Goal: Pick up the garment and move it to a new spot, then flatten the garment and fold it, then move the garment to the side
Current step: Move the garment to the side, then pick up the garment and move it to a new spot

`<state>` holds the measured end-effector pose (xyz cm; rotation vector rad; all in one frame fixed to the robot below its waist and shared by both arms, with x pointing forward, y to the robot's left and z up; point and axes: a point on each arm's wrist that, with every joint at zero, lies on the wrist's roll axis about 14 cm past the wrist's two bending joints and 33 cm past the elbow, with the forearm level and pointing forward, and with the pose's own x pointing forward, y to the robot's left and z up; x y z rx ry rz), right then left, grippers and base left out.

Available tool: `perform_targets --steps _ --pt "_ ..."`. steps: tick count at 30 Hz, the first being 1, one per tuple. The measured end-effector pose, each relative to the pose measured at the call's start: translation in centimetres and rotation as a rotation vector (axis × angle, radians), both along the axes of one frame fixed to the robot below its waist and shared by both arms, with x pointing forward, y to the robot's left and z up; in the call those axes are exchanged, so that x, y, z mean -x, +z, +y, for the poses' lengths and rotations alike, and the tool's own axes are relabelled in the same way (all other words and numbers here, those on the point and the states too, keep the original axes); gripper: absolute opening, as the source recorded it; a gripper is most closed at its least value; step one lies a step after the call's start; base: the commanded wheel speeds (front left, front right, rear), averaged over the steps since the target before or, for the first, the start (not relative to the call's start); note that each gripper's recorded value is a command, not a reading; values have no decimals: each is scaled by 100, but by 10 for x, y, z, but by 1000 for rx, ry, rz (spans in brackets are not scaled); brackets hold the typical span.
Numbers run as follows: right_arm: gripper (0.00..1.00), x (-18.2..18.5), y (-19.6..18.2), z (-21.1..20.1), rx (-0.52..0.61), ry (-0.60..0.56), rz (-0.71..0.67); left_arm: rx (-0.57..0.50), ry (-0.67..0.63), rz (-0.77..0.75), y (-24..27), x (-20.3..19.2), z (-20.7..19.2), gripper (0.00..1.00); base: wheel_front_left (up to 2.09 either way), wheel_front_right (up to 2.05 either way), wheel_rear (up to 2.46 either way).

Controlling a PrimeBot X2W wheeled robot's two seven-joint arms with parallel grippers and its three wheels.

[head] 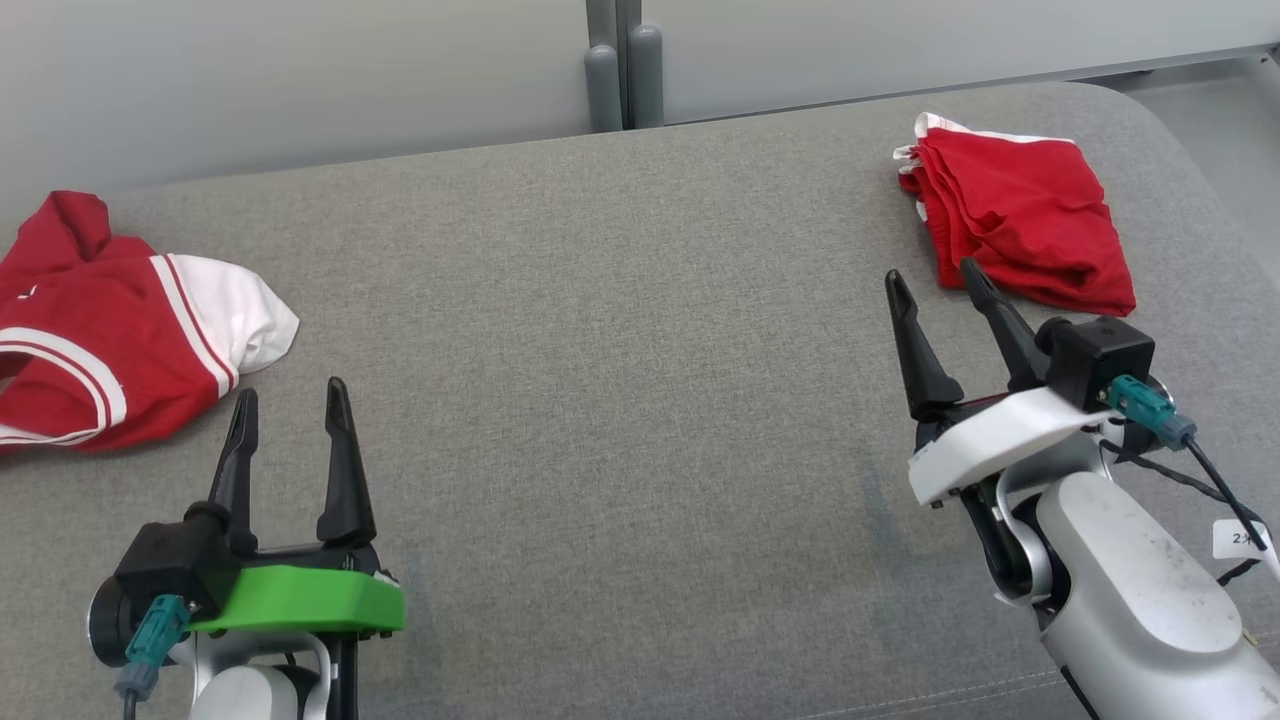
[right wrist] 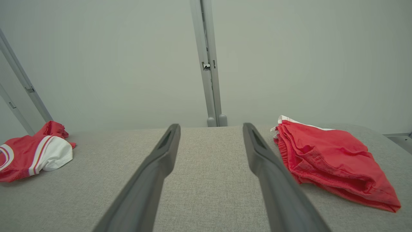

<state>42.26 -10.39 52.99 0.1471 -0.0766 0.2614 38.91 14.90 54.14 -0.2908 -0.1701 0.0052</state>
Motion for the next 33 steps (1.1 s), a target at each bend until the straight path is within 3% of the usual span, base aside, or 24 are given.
perform_targets --steps 33 --pt "100 33 -15 -7 2 -63 16 0 67 64 -20 21 22 100 0 0 0"
